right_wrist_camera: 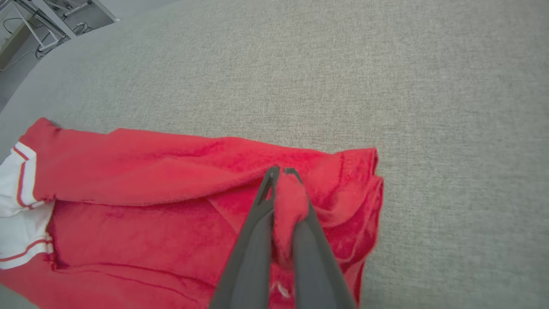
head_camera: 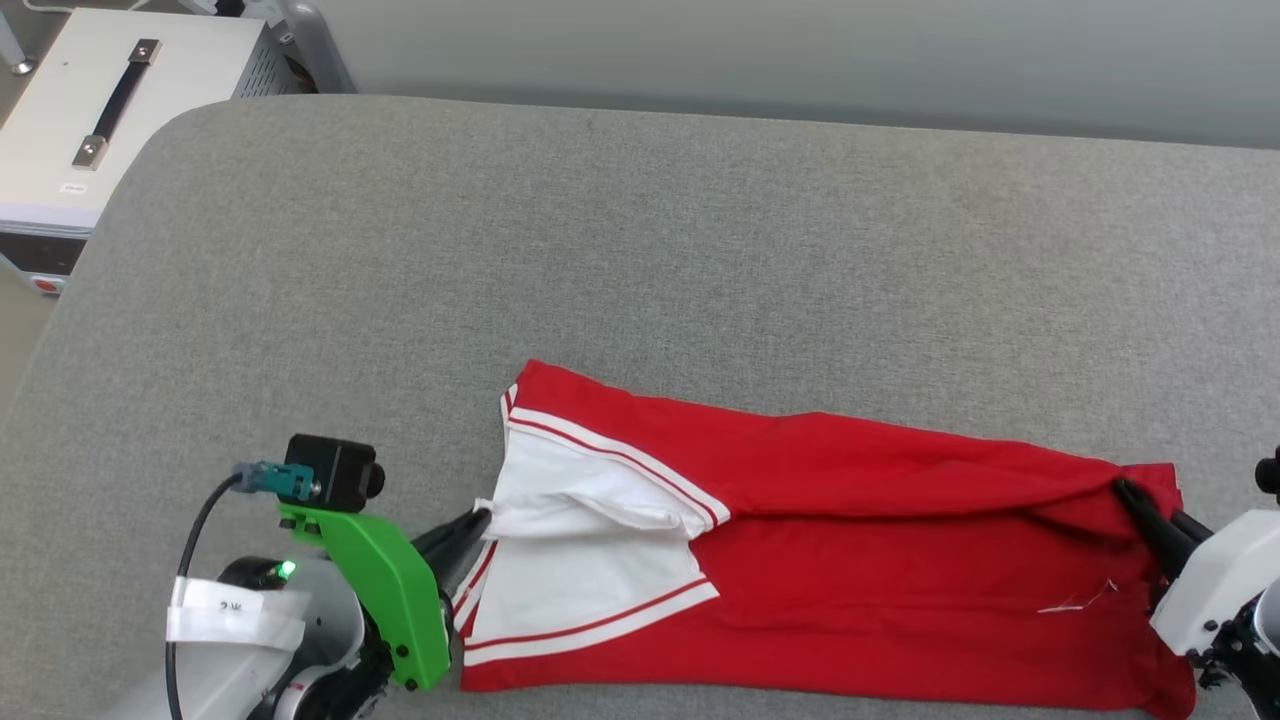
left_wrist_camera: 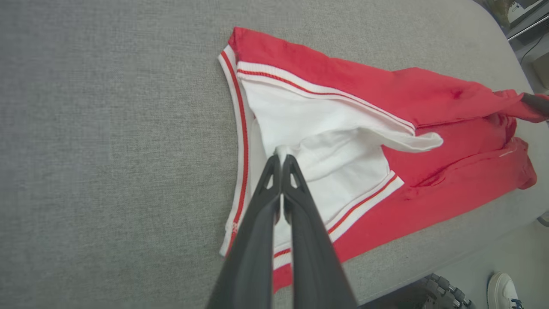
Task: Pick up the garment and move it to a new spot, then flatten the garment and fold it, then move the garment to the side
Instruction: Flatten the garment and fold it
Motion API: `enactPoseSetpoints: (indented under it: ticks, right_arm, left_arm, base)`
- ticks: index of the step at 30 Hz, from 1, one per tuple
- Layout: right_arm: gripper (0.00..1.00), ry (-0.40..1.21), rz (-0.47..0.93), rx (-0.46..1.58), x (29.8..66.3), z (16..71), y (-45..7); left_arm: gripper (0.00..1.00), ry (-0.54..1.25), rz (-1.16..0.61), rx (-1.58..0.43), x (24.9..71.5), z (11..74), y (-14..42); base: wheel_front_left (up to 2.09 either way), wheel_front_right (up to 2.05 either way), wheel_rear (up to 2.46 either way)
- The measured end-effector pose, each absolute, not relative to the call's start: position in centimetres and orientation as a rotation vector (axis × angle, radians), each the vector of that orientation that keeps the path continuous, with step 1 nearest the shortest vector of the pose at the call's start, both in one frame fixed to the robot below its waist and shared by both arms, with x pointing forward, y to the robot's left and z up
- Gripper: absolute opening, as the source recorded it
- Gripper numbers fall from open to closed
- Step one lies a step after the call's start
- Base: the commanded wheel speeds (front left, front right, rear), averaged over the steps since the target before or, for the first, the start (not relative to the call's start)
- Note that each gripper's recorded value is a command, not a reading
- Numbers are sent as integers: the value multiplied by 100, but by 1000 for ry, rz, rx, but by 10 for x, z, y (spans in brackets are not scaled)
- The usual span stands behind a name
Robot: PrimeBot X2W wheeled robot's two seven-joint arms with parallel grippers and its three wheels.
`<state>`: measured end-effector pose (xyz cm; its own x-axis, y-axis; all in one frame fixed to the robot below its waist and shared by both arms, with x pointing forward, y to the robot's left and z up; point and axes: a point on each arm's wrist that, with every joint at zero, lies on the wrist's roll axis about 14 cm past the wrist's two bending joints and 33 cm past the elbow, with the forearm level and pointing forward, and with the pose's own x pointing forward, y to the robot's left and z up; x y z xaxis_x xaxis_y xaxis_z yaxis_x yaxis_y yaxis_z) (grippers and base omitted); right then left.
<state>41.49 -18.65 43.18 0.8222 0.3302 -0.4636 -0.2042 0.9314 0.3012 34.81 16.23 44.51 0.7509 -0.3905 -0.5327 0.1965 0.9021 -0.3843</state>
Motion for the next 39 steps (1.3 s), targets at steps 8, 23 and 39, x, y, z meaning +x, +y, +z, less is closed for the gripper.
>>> enactPoseSetpoints:
  ticks: [8,23,39]
  right_arm:
    - [0,605,314,196,390,420,-192]
    - [100,724,322,129,373,393,-199]
    - [100,706,308,208,362,434,-206]
  left_arm:
    - [0,757,-310,-287,322,419,165]
    - [95,918,-352,-193,296,378,155]
    - [100,604,-321,-249,332,428,153]
  base:
    - [0,0,0]
    - [0,0,0]
    - [0,0,0]
